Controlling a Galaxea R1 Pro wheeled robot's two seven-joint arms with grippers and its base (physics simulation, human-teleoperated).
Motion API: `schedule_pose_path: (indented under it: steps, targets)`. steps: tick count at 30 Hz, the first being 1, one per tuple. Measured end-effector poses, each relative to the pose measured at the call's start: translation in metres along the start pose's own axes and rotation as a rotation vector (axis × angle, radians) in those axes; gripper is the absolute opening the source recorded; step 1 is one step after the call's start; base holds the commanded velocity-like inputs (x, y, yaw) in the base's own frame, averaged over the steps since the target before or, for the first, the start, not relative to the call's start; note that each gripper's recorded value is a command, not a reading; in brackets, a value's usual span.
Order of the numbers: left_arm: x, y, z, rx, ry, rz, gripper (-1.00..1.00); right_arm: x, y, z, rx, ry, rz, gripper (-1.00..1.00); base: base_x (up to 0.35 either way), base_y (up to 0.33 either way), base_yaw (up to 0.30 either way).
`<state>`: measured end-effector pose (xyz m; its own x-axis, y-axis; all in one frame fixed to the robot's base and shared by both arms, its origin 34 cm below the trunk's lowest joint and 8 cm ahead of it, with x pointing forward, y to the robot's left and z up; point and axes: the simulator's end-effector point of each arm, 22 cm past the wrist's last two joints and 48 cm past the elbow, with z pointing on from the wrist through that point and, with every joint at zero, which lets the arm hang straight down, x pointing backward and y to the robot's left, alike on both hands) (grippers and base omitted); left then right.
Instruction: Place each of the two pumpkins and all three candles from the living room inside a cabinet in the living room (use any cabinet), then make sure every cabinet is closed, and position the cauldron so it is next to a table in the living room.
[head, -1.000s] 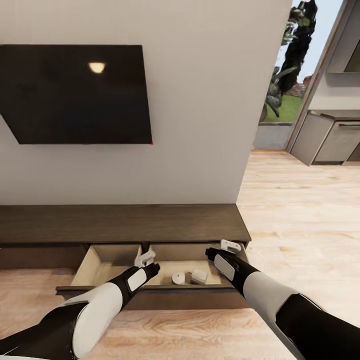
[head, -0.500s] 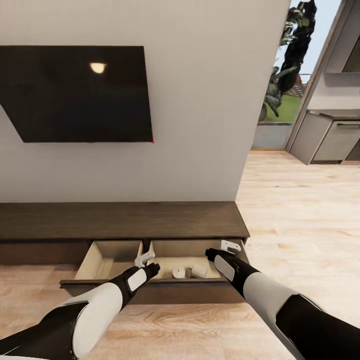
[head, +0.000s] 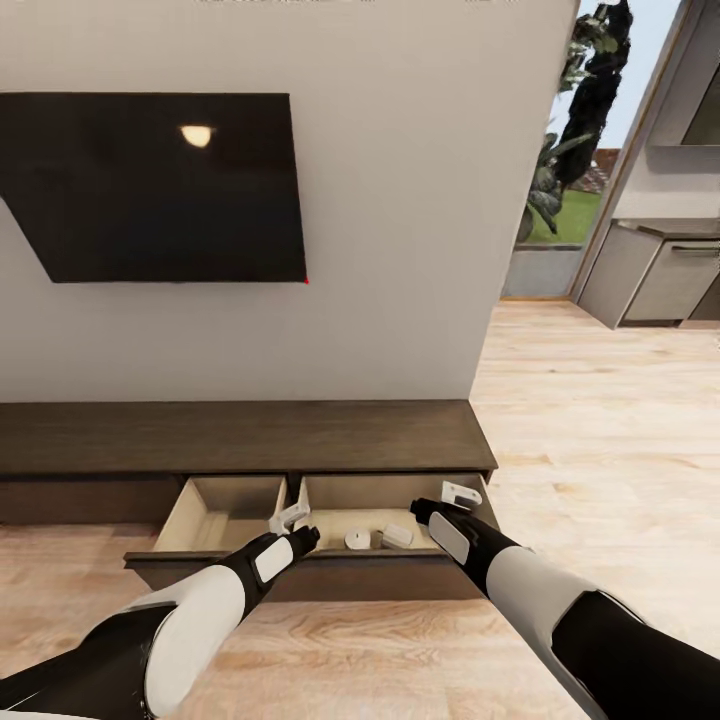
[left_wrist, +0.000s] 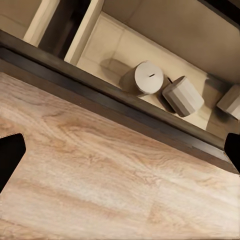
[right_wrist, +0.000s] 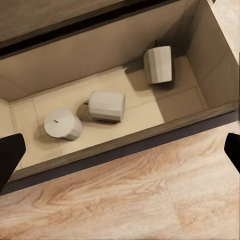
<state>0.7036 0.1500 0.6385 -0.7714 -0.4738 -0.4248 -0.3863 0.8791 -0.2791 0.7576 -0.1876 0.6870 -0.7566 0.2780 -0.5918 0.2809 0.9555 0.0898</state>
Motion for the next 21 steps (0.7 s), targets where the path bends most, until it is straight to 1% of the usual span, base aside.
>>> schedule_pose_path:
  steps: [21]
  targets:
    - [-0.0001, 0.0002, 0.0002, -0.001, 0.0, 0.0, 1.0, 0.0002, -0.0005, 0.0003, 0.001, 0.001, 0.0, 1.0, -0.323, 0.0, 0.0]
